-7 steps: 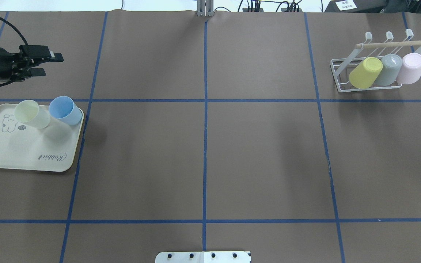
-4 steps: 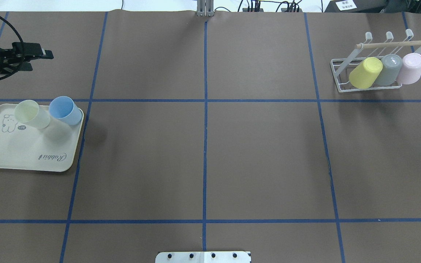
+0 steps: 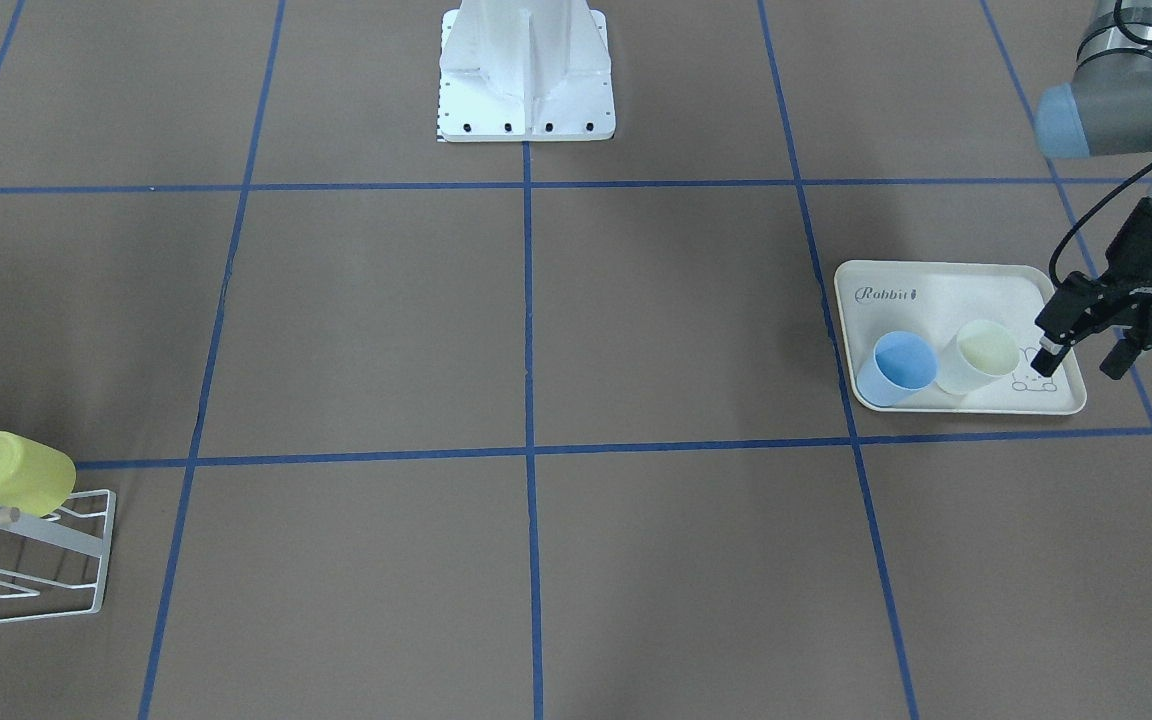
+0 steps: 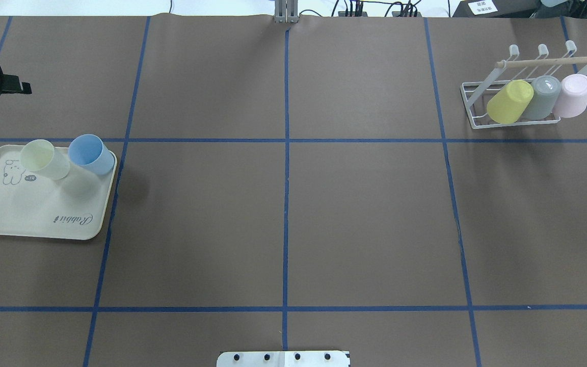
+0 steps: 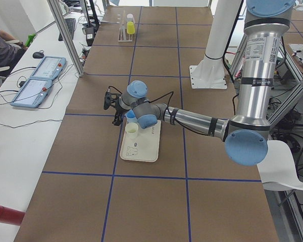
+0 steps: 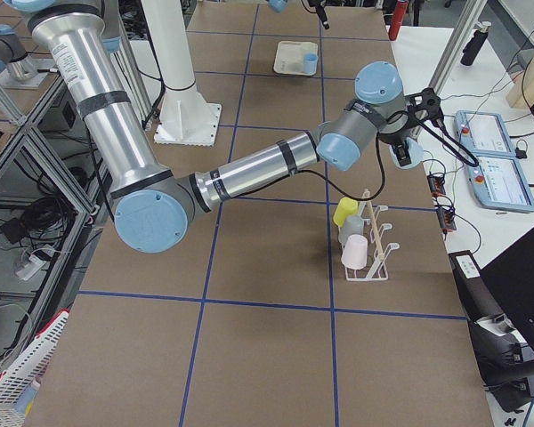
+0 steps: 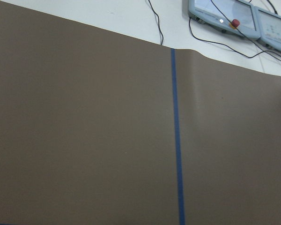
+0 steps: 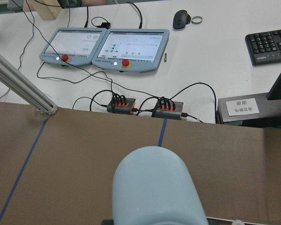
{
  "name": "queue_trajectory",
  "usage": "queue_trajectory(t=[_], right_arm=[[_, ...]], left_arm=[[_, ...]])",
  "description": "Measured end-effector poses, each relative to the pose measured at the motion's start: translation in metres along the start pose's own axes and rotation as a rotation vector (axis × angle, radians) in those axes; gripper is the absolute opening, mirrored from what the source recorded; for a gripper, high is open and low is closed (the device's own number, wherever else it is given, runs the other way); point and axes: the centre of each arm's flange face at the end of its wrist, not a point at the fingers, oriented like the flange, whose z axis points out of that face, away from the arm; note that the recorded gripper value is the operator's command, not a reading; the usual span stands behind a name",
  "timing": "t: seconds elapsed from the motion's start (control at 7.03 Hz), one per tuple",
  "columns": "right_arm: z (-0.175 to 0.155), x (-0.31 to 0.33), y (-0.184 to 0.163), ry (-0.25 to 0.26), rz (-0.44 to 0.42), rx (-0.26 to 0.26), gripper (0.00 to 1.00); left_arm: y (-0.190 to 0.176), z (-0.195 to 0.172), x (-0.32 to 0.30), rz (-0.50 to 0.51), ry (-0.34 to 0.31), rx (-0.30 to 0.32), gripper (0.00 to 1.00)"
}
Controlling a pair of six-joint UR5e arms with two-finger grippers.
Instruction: Transfer IKEA cup to right arm and place on rack
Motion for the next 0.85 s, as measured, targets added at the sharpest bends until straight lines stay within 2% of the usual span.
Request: queue_trajectory(t=[0.28,0.43,0.71,0.85], right_arm=[[0.036,0.004,0.011,0.078,-0.055,-0.141,0.00],[0.049,0.003,0.014,0.101,-0.072,-0.191,0.00],[0.079,0.002,0.014,0.132,-0.103,-0.254,0.00],[0.087,0.004,0.006,0.134,-0.122,-0.267,0.00]], left_arm=[[-0.005,-0.004,-0.015,0.045,-0.049,-0.012,1.00],[-0.005,-0.005,-0.016,0.049,-0.053,-0.011,1.00],[-0.003,-0.008,-0.017,0.049,-0.060,-0.001,1.00],[0.000,-0.011,-0.019,0.046,-0.065,0.001,1.00]])
